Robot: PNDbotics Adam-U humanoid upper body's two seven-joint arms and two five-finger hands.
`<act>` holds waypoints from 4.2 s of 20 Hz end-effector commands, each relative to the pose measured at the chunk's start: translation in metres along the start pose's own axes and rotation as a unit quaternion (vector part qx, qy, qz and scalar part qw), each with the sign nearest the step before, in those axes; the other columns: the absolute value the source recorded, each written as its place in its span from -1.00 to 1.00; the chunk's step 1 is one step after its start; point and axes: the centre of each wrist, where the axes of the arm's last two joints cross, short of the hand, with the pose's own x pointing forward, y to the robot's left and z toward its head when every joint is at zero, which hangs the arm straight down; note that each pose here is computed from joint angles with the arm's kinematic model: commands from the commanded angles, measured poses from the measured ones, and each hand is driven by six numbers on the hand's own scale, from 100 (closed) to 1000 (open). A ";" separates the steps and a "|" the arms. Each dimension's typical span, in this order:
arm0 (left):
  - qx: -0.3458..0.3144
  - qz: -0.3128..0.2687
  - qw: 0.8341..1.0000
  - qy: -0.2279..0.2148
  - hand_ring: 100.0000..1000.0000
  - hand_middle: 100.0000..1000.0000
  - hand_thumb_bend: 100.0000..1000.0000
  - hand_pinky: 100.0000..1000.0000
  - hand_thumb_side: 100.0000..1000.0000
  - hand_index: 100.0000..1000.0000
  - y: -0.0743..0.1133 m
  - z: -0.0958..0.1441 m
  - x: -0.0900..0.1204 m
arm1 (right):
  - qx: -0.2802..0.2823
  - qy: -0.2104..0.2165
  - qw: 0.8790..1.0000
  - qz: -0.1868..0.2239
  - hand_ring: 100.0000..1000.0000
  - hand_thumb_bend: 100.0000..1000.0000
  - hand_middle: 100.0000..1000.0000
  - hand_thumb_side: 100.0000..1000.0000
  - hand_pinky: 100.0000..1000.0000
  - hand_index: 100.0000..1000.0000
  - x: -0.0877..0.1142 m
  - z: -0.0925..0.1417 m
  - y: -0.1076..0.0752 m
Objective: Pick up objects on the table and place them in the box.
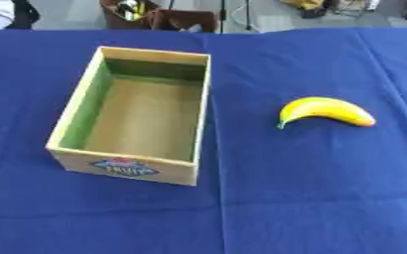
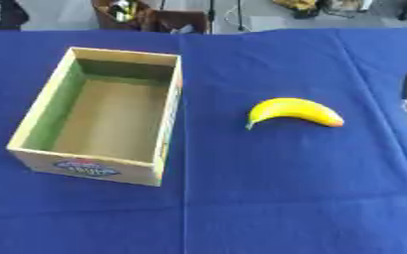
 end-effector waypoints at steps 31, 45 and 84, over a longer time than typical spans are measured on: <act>-0.013 0.015 1.000 -0.014 0.34 0.46 -1.00 0.03 1.00 0.81 -0.003 -0.007 0.008 | 0.227 0.013 0.973 0.030 0.77 -0.72 0.59 0.72 0.62 0.78 0.025 -0.048 -0.026; -0.021 0.023 0.999 -0.016 0.34 0.46 -1.00 0.03 1.00 0.81 -0.006 -0.007 0.009 | 0.308 0.027 0.951 0.028 0.83 -0.13 0.52 0.22 0.69 0.82 0.023 -0.071 -0.024; -0.020 0.034 0.999 -0.019 0.30 0.46 -1.00 0.02 1.00 0.81 -0.009 -0.010 0.012 | 0.410 0.023 0.910 0.047 0.75 -0.40 0.44 -0.11 0.63 0.68 0.014 -0.111 0.009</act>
